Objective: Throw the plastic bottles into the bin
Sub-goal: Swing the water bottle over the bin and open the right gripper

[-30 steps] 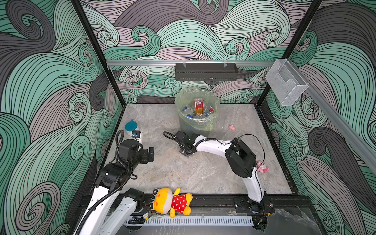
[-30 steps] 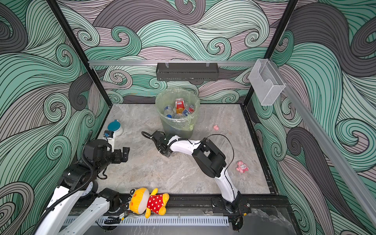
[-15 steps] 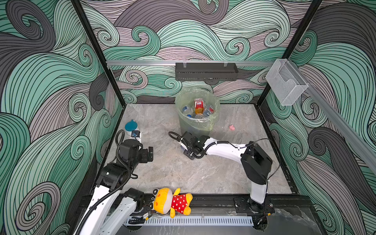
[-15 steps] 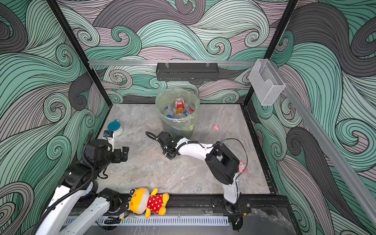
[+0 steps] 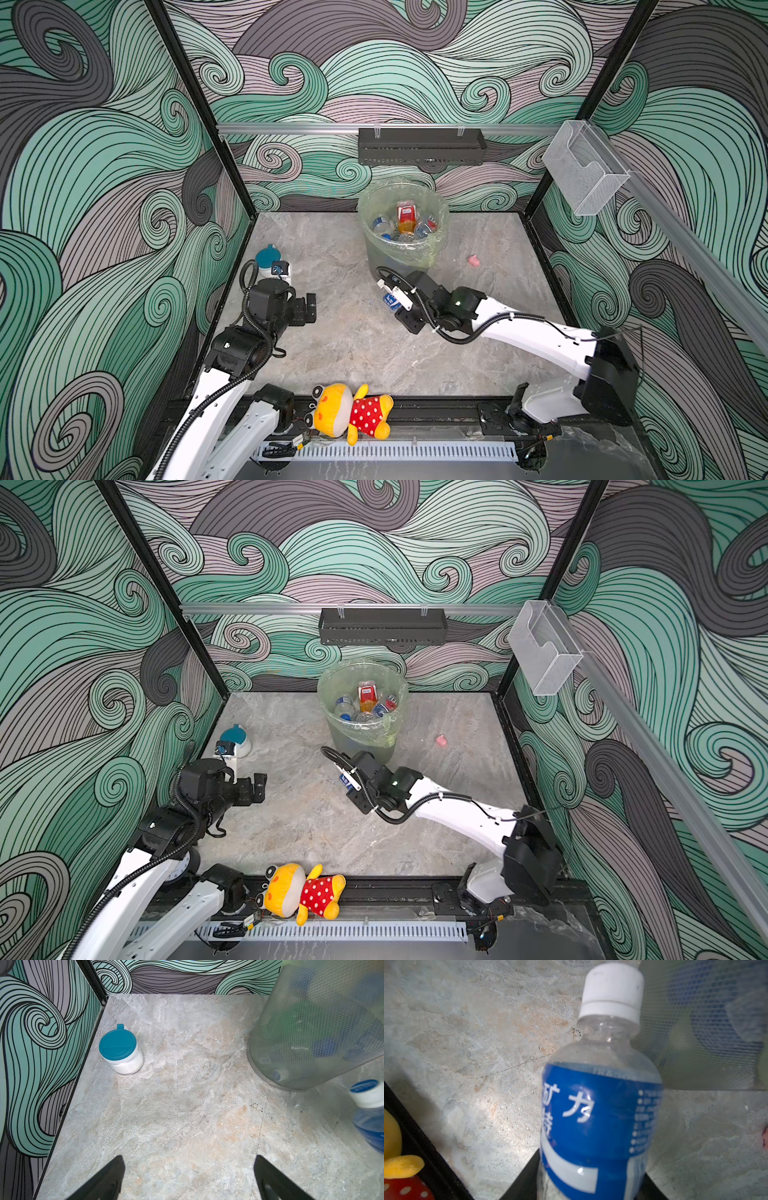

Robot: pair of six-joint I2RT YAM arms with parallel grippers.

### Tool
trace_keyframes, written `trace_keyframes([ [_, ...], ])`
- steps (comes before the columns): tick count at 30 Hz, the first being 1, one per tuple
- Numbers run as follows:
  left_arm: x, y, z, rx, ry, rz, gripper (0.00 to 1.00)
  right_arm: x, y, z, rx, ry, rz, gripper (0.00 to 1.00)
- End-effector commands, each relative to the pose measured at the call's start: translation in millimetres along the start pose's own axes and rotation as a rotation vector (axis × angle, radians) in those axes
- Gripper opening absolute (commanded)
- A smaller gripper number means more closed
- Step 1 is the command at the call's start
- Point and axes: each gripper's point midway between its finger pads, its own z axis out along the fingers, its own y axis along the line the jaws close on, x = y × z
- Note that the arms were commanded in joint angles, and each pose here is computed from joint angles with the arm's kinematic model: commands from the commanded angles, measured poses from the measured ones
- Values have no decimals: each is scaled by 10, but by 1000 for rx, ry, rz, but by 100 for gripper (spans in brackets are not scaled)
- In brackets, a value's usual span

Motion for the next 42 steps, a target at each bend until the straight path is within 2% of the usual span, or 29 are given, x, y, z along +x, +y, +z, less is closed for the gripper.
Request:
trace_keyframes([
  [1,-147,11,-11,-6,-48,-30,99,40,-55,-270,13,-61,59,50],
  [20,-262,-34,-64,21,-77,-62,99,780,-561,-1140,198,-234,261,48],
  [26,-253,-37,-82,26,-76,-60,99,749,-649,-1396,213,-327,306,46],
  [29,-265,-35,-89,26,-79,-59,99,467,-713,-1611,228,-374,278,46],
  [31,-279,-44,-102,31,-82,-55,99,96,-792,-1739,246,-394,234,46],
  [36,-298,-103,-184,75,-81,-38,99,-1442,-1061,-1798,163,-533,151,44],
  [39,-313,-103,-280,88,-95,-34,99,-2122,-1351,-1570,136,-555,188,70],
  [40,-308,-78,-305,79,-98,-34,99,-2230,-1385,-1418,124,-528,192,79],
  [42,-287,-19,-370,55,-95,-30,99,-2321,-1395,-1240,112,-475,196,86],
])
